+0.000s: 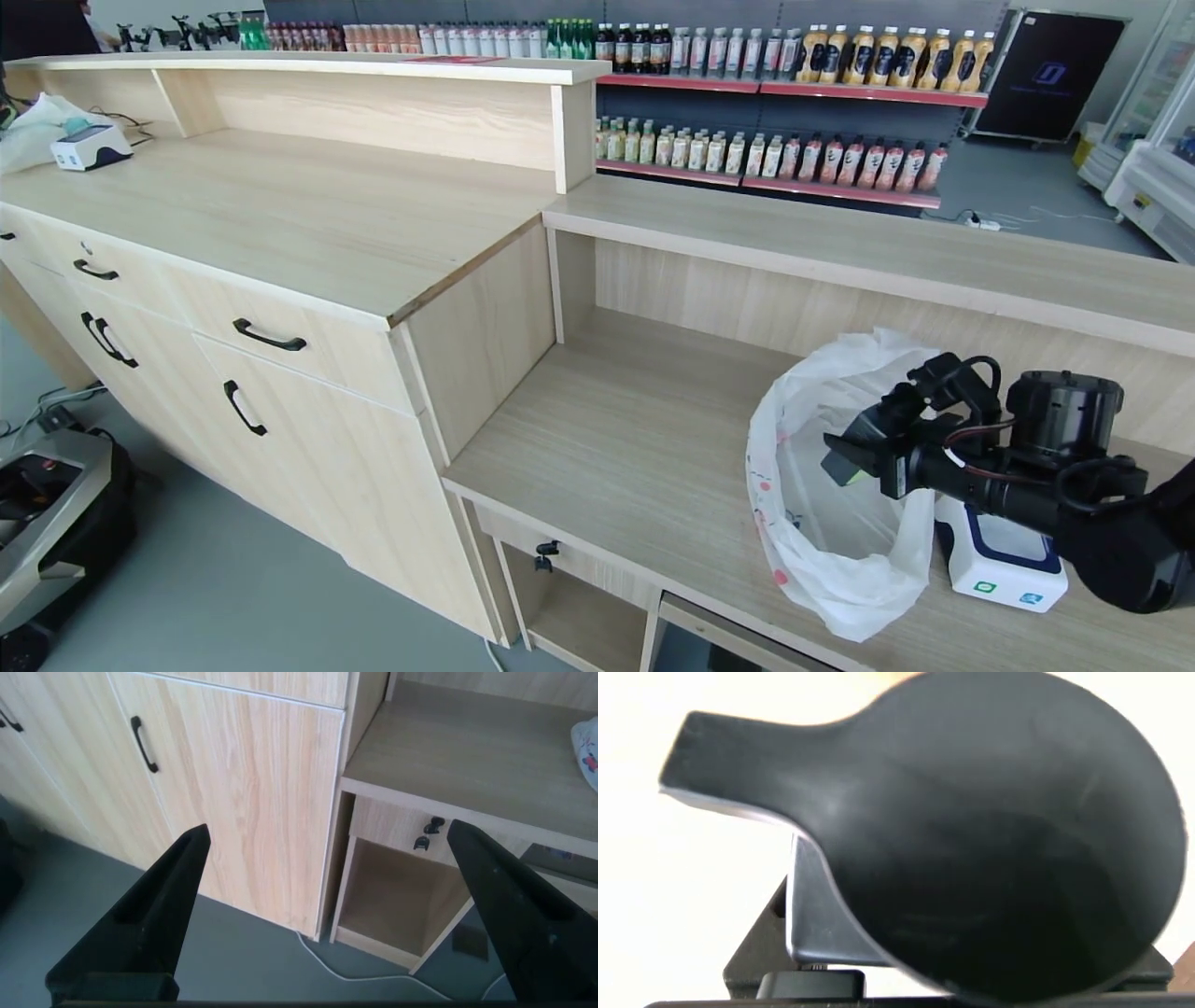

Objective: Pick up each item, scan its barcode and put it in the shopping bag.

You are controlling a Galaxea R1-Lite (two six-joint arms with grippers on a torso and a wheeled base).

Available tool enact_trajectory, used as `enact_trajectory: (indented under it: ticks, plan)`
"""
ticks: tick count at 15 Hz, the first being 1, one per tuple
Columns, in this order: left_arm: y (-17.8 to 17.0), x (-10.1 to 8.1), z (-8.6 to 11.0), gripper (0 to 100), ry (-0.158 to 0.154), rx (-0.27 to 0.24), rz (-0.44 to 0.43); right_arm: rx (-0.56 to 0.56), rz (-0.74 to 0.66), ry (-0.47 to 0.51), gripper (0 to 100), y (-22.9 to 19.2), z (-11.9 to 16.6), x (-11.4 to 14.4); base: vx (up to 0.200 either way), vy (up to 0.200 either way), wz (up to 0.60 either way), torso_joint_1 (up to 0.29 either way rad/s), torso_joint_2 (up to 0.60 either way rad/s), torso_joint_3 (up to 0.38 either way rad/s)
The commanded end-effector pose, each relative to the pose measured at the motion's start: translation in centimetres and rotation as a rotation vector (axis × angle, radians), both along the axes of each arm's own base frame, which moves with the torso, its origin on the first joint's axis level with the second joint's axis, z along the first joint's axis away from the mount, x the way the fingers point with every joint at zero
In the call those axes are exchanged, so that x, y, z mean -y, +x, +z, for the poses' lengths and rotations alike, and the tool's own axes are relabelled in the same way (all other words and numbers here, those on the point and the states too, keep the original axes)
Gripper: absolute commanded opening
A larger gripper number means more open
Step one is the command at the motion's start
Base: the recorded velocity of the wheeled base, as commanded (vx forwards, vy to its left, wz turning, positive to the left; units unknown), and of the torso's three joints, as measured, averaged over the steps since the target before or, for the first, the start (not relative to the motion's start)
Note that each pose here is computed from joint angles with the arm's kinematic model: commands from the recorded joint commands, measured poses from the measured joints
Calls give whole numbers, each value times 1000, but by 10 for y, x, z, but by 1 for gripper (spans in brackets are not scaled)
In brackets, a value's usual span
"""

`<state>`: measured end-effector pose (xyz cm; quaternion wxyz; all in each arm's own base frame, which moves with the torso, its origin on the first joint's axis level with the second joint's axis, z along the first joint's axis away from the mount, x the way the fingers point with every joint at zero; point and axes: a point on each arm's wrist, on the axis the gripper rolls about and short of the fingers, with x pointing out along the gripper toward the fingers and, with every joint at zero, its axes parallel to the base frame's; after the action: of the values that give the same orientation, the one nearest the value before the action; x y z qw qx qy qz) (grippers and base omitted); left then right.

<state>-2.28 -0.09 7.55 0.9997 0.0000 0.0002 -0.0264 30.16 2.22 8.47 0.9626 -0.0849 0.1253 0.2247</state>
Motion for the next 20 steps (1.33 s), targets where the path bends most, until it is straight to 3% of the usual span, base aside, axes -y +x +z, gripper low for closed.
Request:
enact_trajectory:
  ticks: [1, 13, 20]
  plan:
    - [0, 0, 0, 100, 0, -1, 1, -42, 7, -7, 0, -12, -10, 0, 0, 0, 0, 0, 0, 0]
    - [0, 0, 0, 100, 0, -1, 1, -185, 17, -42, 0, -27, -44, 2, 0, 0, 0, 0, 0, 0]
    - [0, 0, 0, 100, 0, -1, 1, -208, 29, -43, 0, -26, -52, -1, 0, 0, 0, 0, 0, 0]
